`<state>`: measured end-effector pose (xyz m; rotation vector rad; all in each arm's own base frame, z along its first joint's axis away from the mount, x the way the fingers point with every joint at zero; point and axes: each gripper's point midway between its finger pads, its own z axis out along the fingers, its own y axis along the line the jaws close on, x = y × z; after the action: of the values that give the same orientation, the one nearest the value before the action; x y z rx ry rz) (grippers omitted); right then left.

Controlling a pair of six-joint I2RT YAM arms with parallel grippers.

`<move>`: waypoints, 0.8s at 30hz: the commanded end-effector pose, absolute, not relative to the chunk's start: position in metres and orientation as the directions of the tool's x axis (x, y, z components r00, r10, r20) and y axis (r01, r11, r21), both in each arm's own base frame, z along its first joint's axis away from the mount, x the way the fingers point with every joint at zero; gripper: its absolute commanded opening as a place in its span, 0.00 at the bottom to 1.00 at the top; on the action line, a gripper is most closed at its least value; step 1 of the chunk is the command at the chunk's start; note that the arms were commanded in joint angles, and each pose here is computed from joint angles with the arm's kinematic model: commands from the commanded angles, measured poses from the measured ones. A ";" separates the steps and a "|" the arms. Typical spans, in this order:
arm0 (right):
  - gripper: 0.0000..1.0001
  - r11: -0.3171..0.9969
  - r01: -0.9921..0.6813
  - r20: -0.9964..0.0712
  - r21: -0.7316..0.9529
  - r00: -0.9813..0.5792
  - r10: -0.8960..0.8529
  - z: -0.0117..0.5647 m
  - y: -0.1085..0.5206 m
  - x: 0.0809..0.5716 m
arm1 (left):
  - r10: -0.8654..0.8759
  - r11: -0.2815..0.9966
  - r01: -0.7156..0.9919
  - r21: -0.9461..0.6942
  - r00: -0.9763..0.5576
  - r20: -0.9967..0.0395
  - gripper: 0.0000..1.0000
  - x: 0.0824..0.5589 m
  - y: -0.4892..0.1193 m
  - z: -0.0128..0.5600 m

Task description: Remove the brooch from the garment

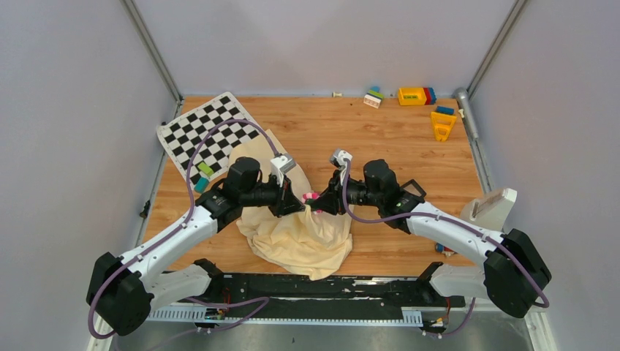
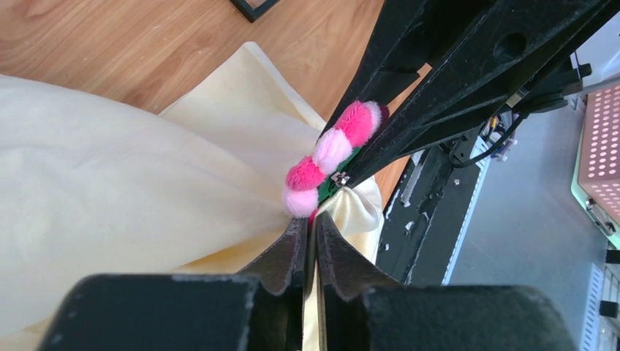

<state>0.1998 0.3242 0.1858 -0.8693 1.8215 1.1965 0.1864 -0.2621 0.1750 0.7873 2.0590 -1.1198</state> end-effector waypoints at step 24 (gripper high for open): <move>0.00 0.477 -0.872 -0.990 0.108 -0.048 0.136 0.361 0.306 0.256 | -0.064 0.645 0.695 -0.316 -0.363 -0.930 0.93 0.197 -0.210 0.270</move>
<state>0.2352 0.3147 0.2507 -0.7699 1.6511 1.0149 0.1868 -0.2315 0.2320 0.6406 1.8813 -0.9797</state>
